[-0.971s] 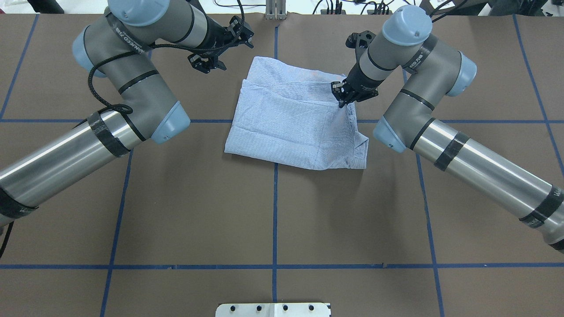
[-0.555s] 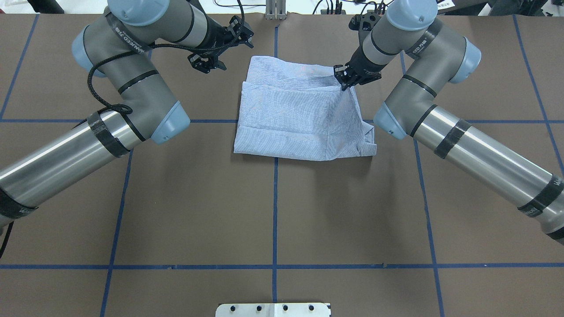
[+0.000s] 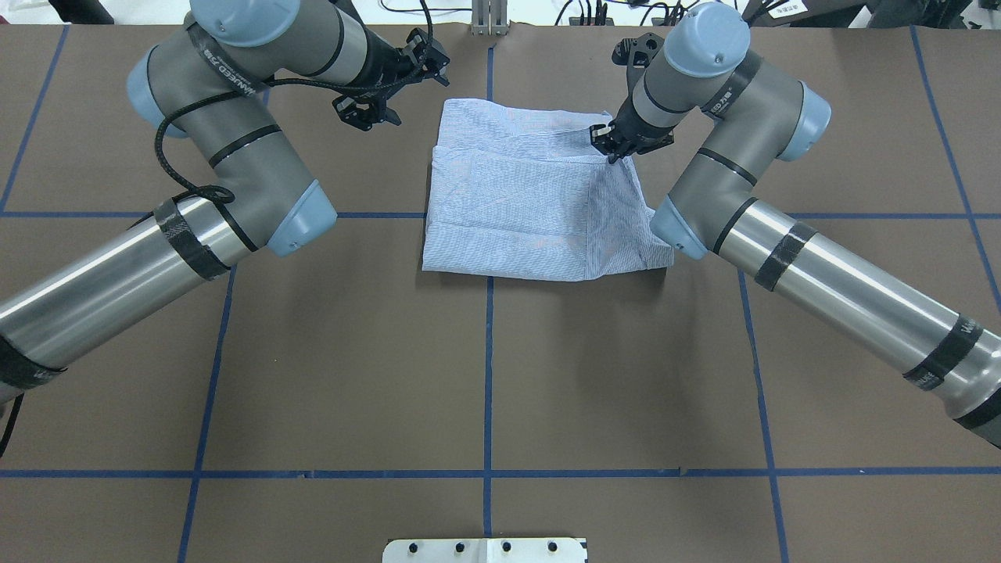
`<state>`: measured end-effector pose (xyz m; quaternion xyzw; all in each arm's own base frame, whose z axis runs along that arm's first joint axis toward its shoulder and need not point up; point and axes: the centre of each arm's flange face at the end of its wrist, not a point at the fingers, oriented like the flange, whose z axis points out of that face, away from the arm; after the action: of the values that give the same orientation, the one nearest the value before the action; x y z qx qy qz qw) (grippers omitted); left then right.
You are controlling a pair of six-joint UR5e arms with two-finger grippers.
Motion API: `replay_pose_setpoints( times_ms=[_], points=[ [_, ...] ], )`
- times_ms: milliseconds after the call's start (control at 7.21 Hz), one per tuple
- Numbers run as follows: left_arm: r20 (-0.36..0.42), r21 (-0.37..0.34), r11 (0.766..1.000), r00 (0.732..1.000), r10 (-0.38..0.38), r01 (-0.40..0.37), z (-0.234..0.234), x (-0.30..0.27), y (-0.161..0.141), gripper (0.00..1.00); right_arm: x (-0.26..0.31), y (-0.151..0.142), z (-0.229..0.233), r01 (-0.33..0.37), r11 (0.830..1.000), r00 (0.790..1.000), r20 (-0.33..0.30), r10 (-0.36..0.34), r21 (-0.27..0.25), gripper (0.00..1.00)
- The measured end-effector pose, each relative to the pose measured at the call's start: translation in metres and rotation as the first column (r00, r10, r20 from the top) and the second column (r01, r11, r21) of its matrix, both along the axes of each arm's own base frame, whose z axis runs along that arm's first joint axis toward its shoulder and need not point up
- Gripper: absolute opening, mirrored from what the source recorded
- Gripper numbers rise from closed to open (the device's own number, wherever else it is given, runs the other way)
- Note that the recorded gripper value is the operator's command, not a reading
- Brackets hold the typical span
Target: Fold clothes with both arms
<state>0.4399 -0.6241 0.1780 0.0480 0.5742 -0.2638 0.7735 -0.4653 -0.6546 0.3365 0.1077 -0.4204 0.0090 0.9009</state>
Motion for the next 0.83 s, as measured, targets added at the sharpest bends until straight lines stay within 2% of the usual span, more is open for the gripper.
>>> replay_pose_setpoints(
  times_ms=[139, 555, 832],
  points=[
    [0.000, 0.000, 1.000, 1.000, 0.000, 0.000, 0.000, 0.000, 0.000, 0.98, -0.001, 0.000, -0.001, -0.001, 1.000, 1.000, -0.002, 0.001, 0.003, 1.00],
    [-0.003, 0.012, 1.000, 1.000, 0.001, -0.001, 0.008, -0.010, 0.010, 0.99, 0.022, -0.003, -0.011, 0.004, 1.000, 1.000, 0.026, -0.004, 0.014, 1.00],
    [0.034, 0.102, 0.995, 0.999, 0.018, -0.021, 0.035, -0.050, 0.038, 0.99, 0.075, 0.001, 0.000, 0.002, 0.999, 0.999, 0.038, -0.001, -0.032, 1.00]
  ],
)
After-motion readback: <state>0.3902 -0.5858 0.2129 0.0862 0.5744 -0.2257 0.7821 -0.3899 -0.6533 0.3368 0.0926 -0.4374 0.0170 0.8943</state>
